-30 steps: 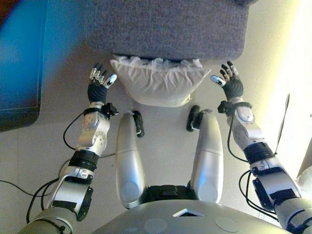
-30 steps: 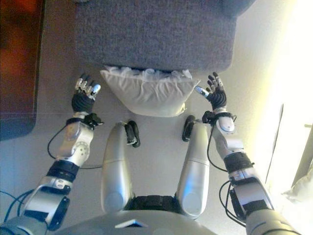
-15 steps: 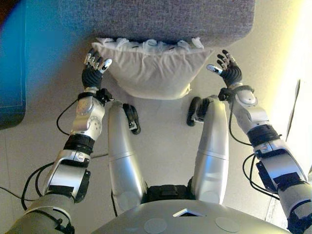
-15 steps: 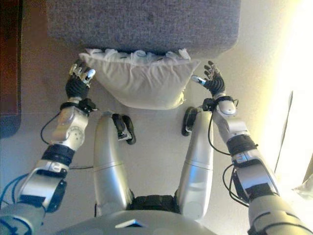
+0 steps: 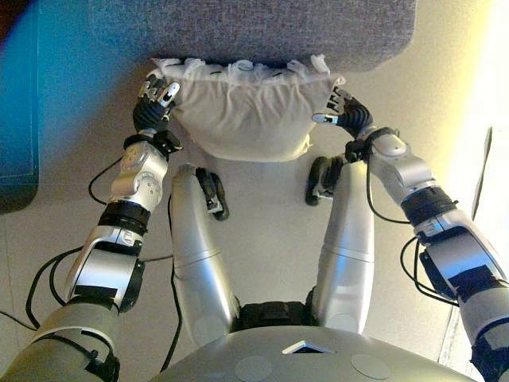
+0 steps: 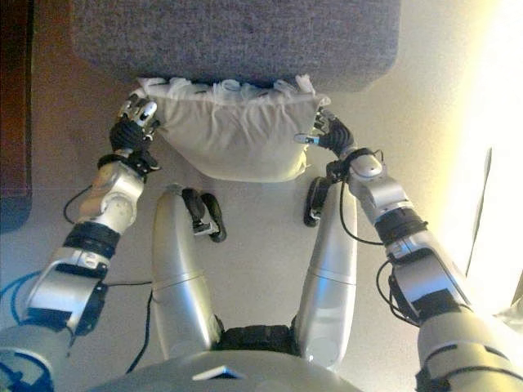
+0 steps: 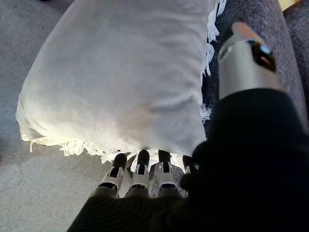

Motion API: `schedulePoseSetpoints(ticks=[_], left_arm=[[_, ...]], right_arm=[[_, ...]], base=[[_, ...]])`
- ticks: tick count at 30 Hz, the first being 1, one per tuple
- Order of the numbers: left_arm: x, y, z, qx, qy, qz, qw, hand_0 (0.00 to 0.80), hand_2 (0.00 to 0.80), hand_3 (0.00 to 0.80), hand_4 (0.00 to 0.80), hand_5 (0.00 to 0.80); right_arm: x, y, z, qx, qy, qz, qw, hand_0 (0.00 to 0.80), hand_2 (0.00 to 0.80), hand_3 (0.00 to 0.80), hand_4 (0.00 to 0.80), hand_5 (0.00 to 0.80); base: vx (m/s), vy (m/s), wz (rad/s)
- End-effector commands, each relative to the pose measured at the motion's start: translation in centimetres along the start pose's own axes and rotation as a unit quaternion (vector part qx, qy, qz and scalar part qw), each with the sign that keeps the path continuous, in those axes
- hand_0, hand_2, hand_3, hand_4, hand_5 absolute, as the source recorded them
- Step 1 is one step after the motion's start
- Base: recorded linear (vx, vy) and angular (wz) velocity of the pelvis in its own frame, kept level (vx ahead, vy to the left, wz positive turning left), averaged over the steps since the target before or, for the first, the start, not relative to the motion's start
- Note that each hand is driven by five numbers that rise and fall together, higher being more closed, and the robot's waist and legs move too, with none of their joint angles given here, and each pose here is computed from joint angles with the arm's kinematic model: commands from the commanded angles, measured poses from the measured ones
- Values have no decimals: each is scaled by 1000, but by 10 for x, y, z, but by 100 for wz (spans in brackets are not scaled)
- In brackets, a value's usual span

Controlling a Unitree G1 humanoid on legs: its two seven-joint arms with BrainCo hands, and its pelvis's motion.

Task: Pick up the cushion and take it to the sofa

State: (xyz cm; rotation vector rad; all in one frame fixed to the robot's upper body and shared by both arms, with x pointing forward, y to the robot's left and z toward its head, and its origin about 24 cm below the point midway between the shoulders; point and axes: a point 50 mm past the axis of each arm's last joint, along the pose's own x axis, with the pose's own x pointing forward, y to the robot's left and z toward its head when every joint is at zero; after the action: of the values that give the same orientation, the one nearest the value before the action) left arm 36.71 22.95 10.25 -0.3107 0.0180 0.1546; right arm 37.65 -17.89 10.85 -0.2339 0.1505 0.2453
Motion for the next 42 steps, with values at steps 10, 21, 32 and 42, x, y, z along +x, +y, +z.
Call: schedulePoseSetpoints(ticks=[10,21,32,42], left_arm=[[13,-9,5,30,20,14,999,0,0,0,0,0],[19,-30,12,43,14,-31,998,800,800,800,800,800],[19,-45,17,34,-6,-52,998,800,800,800,800,800],[15,-59,25,16,-44,-99,994,800,800,800,800,800]], right_arm=[[14,0,36,-31,-32,-15,999,0,0,0,0,0],[19,2,53,-38,-50,-29,998,800,800,800,800,800],[20,7,59,-31,-62,-33,997,800,800,800,800,800],[16,4,63,-17,-93,-59,994,800,800,800,800,800]], base=[[-6,-7,4],[-4,-2,1],[-14,-7,3],[-28,-9,2]])
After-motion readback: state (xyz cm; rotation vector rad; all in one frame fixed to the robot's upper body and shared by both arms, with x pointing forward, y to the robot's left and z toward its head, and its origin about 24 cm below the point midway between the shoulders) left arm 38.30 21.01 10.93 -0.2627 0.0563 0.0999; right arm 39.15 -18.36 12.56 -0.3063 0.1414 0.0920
